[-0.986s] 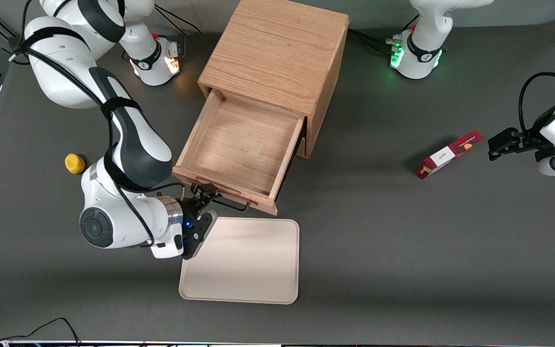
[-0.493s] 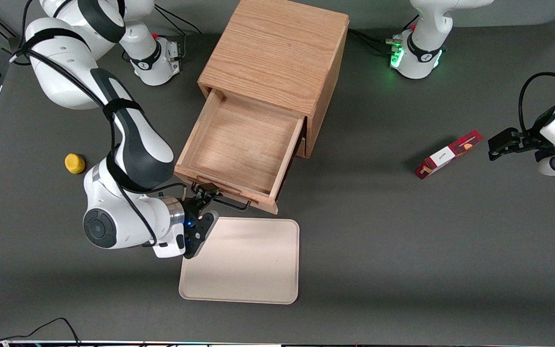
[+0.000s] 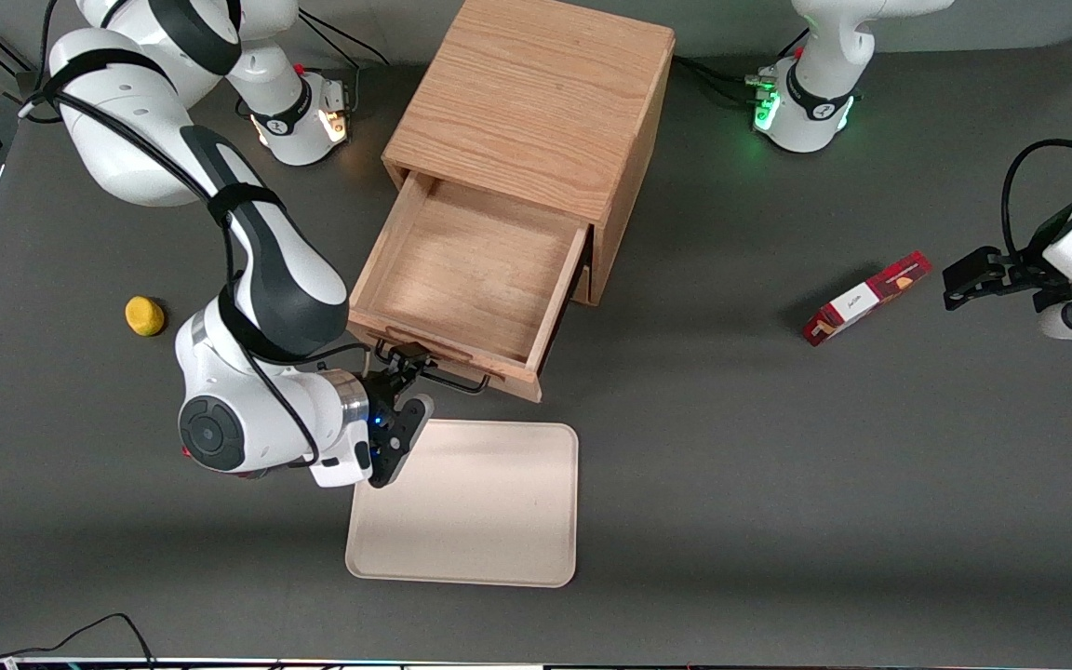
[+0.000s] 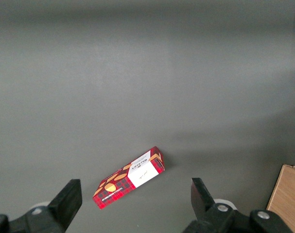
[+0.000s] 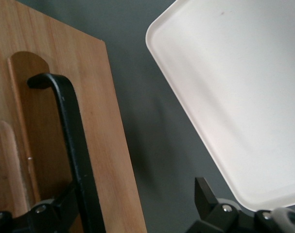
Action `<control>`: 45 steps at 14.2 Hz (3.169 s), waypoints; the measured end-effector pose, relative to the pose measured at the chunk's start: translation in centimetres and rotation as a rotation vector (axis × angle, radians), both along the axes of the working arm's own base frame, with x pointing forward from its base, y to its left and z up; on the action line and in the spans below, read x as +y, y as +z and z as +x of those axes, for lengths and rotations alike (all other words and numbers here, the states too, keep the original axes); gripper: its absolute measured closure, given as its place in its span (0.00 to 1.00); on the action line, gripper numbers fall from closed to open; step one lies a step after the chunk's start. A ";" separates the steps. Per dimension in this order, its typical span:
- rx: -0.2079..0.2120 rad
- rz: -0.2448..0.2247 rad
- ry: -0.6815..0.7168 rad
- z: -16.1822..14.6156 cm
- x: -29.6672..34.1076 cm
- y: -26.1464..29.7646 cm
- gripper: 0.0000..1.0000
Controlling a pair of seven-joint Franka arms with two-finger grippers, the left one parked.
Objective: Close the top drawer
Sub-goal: 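Push the drawer front with the right gripper into the cabinet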
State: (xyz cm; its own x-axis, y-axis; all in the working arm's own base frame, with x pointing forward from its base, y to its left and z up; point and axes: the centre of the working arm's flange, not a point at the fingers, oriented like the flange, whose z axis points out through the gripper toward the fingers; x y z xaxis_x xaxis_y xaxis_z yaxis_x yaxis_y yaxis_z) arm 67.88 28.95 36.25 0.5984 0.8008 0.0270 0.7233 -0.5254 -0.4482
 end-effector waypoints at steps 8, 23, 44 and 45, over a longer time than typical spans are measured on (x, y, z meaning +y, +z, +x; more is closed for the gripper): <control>0.001 0.012 0.002 -4.3 2.4 0.5 0.00; -0.017 0.004 -0.028 -12.9 6.9 0.9 0.00; -0.009 -0.014 -0.080 -20.7 9.4 1.4 0.00; -0.010 -0.013 -0.082 -20.8 9.4 1.4 0.00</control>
